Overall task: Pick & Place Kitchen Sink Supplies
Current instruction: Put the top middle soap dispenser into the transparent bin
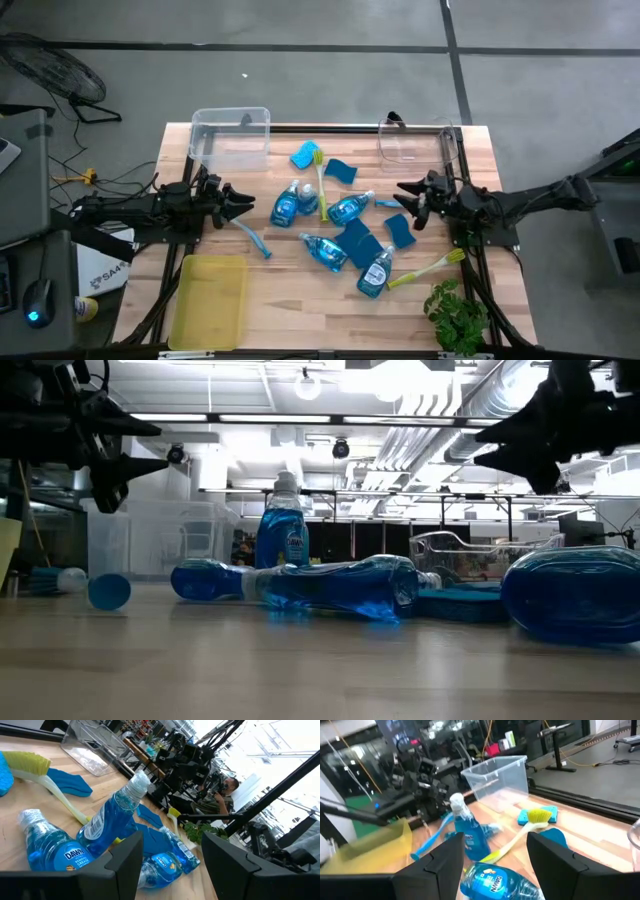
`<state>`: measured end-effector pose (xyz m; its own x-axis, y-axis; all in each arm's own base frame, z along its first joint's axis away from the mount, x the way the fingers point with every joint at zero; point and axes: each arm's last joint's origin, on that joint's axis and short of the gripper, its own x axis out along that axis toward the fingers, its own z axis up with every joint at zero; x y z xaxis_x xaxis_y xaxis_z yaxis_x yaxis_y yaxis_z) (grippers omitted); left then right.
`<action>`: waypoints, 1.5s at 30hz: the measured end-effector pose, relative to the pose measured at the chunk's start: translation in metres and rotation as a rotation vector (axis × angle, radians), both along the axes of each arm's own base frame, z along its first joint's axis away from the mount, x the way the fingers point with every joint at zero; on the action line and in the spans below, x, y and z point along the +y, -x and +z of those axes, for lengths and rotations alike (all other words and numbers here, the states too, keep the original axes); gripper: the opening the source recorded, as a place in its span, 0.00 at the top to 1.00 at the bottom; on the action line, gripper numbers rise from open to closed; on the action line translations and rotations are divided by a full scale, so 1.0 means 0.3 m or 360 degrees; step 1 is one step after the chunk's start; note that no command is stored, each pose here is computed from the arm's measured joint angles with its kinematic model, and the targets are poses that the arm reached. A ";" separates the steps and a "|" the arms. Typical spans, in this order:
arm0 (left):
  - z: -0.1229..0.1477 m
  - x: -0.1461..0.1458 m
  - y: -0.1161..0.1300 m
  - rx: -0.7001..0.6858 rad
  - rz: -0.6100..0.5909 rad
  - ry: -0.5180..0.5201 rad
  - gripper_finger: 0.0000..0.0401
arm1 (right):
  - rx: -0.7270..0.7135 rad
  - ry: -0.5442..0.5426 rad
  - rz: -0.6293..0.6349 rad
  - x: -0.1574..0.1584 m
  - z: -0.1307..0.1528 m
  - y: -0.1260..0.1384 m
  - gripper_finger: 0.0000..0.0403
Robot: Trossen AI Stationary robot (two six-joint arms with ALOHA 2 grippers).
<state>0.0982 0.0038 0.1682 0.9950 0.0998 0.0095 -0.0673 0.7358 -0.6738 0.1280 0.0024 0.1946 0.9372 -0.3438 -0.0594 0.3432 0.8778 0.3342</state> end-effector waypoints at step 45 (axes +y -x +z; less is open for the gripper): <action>0.000 0.000 0.000 0.0000 0.0000 0.0000 0.51 | 0.0790 0.0495 0.0216 -0.093 -0.028 -0.557 0.48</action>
